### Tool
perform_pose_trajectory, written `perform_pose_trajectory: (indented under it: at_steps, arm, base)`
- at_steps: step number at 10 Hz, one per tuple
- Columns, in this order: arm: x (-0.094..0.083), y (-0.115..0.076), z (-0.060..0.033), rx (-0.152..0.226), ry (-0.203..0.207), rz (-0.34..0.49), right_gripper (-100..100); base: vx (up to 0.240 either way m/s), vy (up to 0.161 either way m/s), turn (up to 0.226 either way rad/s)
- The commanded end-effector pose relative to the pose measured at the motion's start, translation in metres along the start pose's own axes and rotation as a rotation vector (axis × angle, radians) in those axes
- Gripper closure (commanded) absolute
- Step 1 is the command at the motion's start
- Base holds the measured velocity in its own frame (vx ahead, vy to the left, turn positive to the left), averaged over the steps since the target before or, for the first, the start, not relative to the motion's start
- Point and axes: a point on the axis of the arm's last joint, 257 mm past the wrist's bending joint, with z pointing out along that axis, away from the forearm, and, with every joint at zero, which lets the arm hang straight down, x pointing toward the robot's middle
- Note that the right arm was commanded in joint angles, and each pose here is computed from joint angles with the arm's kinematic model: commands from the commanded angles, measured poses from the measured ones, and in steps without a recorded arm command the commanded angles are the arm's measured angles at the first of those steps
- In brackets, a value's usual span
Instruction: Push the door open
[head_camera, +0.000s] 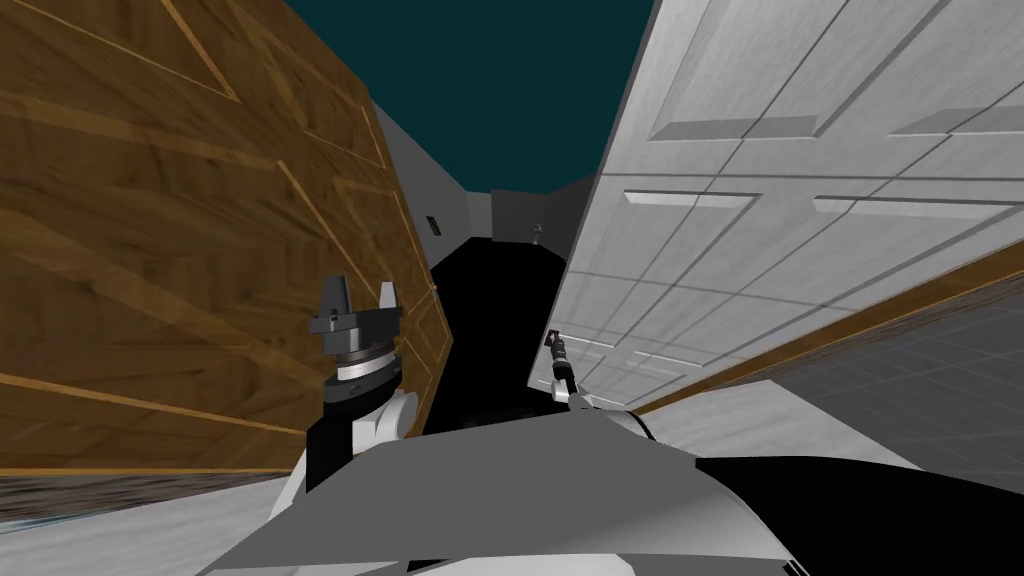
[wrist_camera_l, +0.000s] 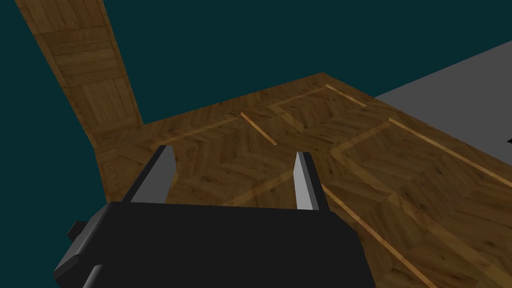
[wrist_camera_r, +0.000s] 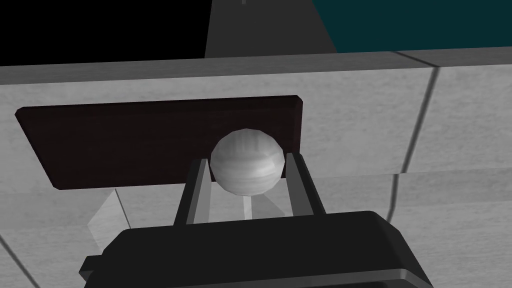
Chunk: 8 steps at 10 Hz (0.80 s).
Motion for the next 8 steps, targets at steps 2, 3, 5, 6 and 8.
perform_pose_trajectory:
  at_steps: [2, 3, 5, 6, 8]
  arm:
    - [-0.024, 0.007, 0.0001, -0.012, -0.048, -0.004, 100]
    - [-0.028, 0.007, -0.0001, -0.012, -0.056, -0.004, 100]
    - [-0.027, 0.011, 0.0015, -0.020, -0.055, -0.004, 100]
    - [-0.028, 0.007, -0.0001, -0.012, -0.056, -0.004, 100]
    - [-0.045, 0.008, -0.0014, -0.012, -0.096, -0.003, 100]
  base:
    - [0.094, 0.017, -0.042]
    - [0.151, 0.072, -0.086]
    - [0.083, 0.024, -0.008]
    - [0.021, -0.023, 0.011]
    - [0.151, 0.032, -0.098]
